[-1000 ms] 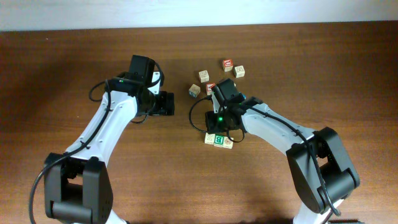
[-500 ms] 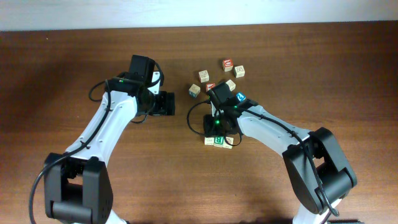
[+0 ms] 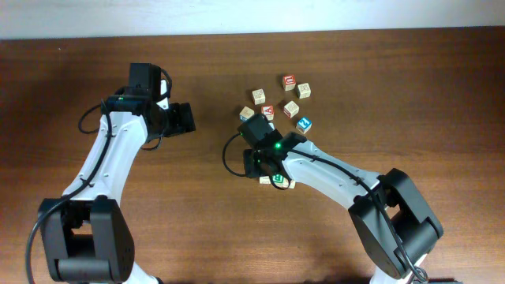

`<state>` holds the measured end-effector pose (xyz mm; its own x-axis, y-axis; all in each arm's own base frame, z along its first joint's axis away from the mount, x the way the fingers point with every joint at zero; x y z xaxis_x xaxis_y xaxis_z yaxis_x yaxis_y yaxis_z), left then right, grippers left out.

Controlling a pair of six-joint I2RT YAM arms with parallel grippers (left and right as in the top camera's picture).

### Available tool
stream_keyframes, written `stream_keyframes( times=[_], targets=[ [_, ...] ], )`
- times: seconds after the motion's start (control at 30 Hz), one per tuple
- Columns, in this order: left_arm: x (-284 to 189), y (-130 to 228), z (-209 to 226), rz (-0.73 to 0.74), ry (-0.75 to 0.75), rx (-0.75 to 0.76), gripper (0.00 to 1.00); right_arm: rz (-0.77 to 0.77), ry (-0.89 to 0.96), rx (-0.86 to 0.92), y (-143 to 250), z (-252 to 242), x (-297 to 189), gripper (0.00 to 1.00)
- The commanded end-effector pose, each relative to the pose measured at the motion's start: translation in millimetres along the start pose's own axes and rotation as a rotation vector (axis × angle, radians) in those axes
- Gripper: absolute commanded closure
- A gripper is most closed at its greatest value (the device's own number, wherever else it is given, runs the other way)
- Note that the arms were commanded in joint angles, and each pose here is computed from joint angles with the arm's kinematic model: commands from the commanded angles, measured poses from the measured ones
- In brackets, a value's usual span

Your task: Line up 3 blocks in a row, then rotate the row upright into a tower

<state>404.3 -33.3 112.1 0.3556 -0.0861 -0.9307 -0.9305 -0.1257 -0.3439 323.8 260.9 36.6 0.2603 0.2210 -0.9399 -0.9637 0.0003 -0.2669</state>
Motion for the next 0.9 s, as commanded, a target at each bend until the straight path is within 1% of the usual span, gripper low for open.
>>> stream_keyframes(
  times=[0.0,0.07,0.1,0.13,0.17,0.23,0.3,0.47,0.5,0.53,0.57,0.6,0.63,0.67,0.7,0.73,0.77,0.8,0.83,0.87],
  targets=[
    [-4,-6,1,-0.017,-0.008,-0.01,0.06,-0.02,0.038,0.022,-4,-3,0,0.89],
    [-4,-6,1,-0.017,-0.008,-0.009,0.06,-0.026,0.034,0.02,-5,-2,0,0.88],
    [-4,-6,1,-0.018,-0.008,-0.009,0.06,-0.034,-0.08,-0.1,-10,20,-1,0.88],
    [-4,-6,1,-0.018,-0.008,-0.009,0.06,-0.014,-0.12,-0.116,-6,28,-1,0.88],
    [-4,-6,1,-0.018,-0.008,-0.01,0.06,0.006,-0.11,-0.125,2,30,3,0.88],
    [-4,-6,0,-0.018,-0.008,-0.009,0.06,0.023,-0.046,-0.047,7,17,4,0.91],
    [-4,-6,0,-0.016,-0.008,-0.009,0.06,0.017,0.008,0.0,7,7,4,0.91],
    [-4,-4,1,-0.011,-0.009,-0.009,0.06,0.016,0.056,0.03,9,-2,4,0.91],
    [-4,-4,1,-0.011,-0.009,-0.009,0.06,0.013,0.052,0.029,8,-1,3,0.9],
    [-4,-4,1,-0.01,-0.009,-0.009,0.06,-0.005,0.037,0.02,-2,6,-4,0.74],
    [-5,-5,1,-0.013,-0.009,0.013,0.01,-0.038,-0.002,-0.021,-24,23,-36,0.62],
    [-10,-8,0,-0.011,-0.011,0.039,0.01,-0.086,-0.062,-0.048,-52,37,-91,0.6],
    [-23,-14,1,-0.012,-0.029,0.06,0.01,-0.129,-0.117,-0.083,-74,39,-149,0.56],
    [-29,-10,-1,0.014,-0.022,0.063,0.0,-0.145,-0.158,-0.077,-84,10,-221,0.57],
    [-29,1,-10,0.061,0.032,0.062,0.1,-0.111,-0.122,-0.029,-71,-33,-248,0.6],
    [-28,9,-20,0.091,0.067,0.072,0.14,-0.071,-0.079,0.029,-59,-66,-255,0.65],
    [-28,11,-31,0.093,0.085,0.096,0.14,-0.043,-0.065,0.058,-49,-83,-249,0.67],
    [-28,15,-52,0.095,0.123,0.157,0.14,0.013,-0.049,0.095,-34,-98,-231,0.73],
    [-27,20,-67,0.097,0.137,0.199,0.13,0.044,-0.071,0.103,-26,-101,-218,0.77],
    [-27,25,-82,0.1,0.147,0.239,0.13,0.086,-0.131,0.116,-11,-103,-195,0.8]
  ],
)
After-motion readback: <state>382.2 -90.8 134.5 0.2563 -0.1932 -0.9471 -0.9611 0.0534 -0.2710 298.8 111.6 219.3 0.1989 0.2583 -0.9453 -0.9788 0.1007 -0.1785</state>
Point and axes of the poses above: each gripper's point midway between its finger pads, its own x axis out along the fingers, its own z axis along the line the jaws close on, y = z × x, the point moved 1 cm from there along -x, back along the fingers, and after that the axes turned 5 degrees about x, right-handed, at the moved point
